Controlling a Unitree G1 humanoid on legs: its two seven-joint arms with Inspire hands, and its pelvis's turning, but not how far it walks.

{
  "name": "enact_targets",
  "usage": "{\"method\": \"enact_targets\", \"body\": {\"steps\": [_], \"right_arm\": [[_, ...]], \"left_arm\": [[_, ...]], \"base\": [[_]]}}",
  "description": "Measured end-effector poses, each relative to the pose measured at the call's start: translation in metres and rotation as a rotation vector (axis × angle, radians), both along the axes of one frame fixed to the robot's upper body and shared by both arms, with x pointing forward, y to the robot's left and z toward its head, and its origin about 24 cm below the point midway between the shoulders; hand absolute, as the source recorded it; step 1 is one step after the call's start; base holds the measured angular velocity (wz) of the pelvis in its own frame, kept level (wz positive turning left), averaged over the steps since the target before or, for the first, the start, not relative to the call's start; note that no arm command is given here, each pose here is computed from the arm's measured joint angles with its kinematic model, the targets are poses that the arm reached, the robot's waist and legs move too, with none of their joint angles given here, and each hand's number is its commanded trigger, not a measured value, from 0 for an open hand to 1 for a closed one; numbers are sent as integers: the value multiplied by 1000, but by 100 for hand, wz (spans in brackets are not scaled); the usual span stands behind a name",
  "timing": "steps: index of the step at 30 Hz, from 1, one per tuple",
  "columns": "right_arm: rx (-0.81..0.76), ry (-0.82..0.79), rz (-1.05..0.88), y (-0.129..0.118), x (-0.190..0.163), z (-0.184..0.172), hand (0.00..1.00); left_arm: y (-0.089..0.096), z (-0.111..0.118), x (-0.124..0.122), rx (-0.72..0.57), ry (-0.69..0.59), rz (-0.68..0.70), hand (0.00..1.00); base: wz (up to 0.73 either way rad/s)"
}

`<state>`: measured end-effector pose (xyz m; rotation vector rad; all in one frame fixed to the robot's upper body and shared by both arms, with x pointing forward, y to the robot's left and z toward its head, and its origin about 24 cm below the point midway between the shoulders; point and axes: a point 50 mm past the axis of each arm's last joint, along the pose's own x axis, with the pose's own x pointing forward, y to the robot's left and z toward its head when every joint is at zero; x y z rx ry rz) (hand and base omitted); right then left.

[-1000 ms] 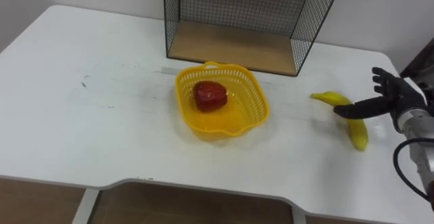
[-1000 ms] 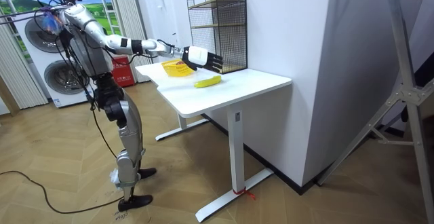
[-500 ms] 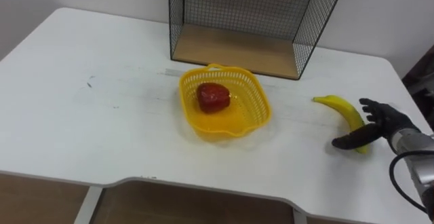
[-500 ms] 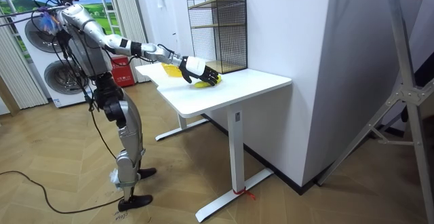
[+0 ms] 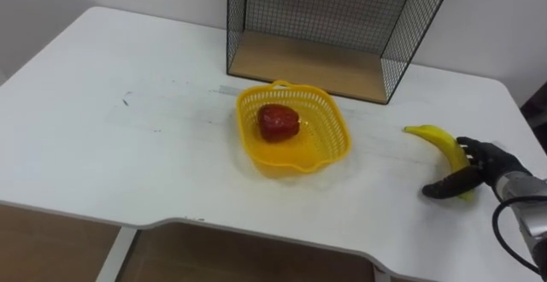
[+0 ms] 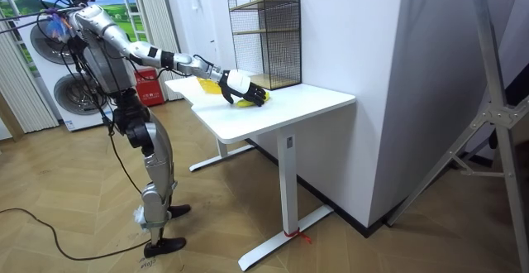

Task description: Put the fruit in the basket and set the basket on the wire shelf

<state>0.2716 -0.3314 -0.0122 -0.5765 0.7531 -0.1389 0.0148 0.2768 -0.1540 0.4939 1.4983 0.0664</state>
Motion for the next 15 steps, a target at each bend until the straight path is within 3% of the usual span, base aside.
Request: {"method": "enact_targets", "body": {"steps": [14,15], "right_arm": [[-27,22,2,-1,-1,-1,0],[-30,23,-2,-1,-1,-1,18]], "left_arm": [[-3,-2,-2,-9,25,-28,0],[-3,-2,-2,-9,28,-27,0]], "base": [[2],[0]]}}
